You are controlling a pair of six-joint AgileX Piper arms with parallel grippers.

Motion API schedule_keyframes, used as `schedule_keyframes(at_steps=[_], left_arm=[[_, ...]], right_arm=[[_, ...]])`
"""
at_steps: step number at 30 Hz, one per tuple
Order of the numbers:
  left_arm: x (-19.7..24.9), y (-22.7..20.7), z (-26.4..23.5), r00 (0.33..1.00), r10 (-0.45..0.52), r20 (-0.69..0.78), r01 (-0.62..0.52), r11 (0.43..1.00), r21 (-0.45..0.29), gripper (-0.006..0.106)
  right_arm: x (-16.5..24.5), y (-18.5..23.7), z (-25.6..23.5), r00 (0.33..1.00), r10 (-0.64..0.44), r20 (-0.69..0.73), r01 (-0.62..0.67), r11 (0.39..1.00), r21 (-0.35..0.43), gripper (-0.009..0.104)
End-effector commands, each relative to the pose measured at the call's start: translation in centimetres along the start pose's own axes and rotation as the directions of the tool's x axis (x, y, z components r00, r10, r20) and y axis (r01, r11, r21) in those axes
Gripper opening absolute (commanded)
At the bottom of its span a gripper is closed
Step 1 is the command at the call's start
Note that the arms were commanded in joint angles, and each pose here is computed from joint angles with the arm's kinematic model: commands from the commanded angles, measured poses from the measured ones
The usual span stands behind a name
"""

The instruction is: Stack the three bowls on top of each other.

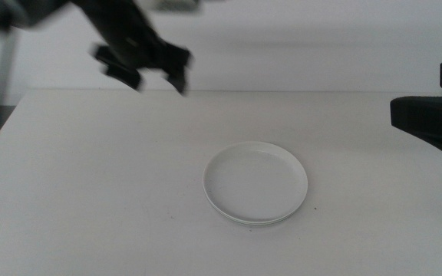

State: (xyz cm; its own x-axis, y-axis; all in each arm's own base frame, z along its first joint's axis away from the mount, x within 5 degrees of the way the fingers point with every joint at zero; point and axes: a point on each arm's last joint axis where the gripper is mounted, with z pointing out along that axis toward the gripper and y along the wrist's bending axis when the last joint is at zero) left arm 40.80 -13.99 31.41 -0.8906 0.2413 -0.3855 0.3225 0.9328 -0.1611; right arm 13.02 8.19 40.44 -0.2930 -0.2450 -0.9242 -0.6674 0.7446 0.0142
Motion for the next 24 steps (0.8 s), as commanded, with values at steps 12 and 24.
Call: schedule_keyframes(at_steps=[12, 24], left_arm=[[14.2, 1.7, -13.7, 0.806, -0.128, 0.578, 0.164, 0.986, -0.009, 0.094], [19.9, 1.3, -13.5, 0.766, -0.13, 0.629, 0.168, 0.986, 0.0, 0.094]], right_arm=[[0.0, 0.0, 0.0, 1.0, -0.001, 0.011, 0.001, 1.0, 0.003, 0.086], [0.0, 0.0, 0.0, 1.0, -0.001, 0.01, 0.001, 1.0, 0.002, 0.086]])
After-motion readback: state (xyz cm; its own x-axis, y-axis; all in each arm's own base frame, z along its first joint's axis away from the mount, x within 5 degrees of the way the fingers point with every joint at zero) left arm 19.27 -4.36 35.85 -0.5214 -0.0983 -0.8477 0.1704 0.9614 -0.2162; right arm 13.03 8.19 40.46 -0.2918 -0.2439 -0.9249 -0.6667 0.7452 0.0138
